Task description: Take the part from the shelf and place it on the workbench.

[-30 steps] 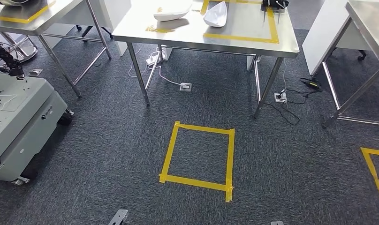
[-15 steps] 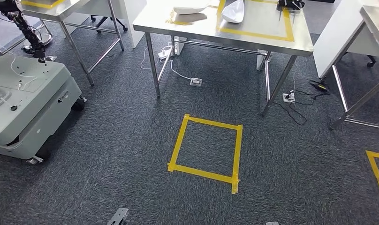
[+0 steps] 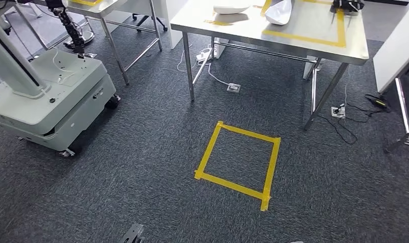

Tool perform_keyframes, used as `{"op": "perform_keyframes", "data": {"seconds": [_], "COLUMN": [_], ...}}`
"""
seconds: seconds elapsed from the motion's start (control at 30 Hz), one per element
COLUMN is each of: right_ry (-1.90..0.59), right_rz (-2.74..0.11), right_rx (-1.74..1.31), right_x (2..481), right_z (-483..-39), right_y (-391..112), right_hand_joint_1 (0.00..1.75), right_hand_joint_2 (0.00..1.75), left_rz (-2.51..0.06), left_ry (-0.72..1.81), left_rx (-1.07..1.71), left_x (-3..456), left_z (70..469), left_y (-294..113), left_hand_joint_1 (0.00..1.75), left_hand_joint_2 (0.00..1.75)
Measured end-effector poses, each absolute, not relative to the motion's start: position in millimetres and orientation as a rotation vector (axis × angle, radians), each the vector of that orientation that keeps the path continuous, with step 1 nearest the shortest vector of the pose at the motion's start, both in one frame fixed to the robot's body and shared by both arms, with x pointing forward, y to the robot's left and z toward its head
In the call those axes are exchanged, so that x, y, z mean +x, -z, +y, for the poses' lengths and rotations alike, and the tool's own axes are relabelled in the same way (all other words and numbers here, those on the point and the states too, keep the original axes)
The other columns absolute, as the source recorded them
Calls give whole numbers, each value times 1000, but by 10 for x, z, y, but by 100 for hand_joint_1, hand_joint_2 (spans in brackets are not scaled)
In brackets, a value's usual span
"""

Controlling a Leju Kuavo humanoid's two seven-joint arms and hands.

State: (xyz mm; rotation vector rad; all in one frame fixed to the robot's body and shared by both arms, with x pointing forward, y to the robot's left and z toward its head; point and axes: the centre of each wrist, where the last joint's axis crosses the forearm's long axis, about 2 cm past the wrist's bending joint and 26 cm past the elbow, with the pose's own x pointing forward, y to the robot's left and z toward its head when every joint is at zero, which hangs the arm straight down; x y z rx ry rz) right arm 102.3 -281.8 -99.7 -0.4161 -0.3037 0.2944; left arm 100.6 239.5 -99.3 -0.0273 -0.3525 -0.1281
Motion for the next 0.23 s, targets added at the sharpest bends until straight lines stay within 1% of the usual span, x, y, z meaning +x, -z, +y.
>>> {"op": "perform_keyframes", "data": {"seconds": [0.23], "right_ry": [-297], "right_rz": [-307], "right_rx": [-414], "right_x": [1036], "right_z": [-2817], "right_y": [994], "right_hand_joint_1": [0], "right_hand_joint_2": [0], "left_rz": [-331], "left_ry": [130], "left_rx": [-4], "left_x": [1013], "left_z": [2399], "left_y": [991], "left_hand_joint_1": [0], "left_hand_joint_2": [0]}}
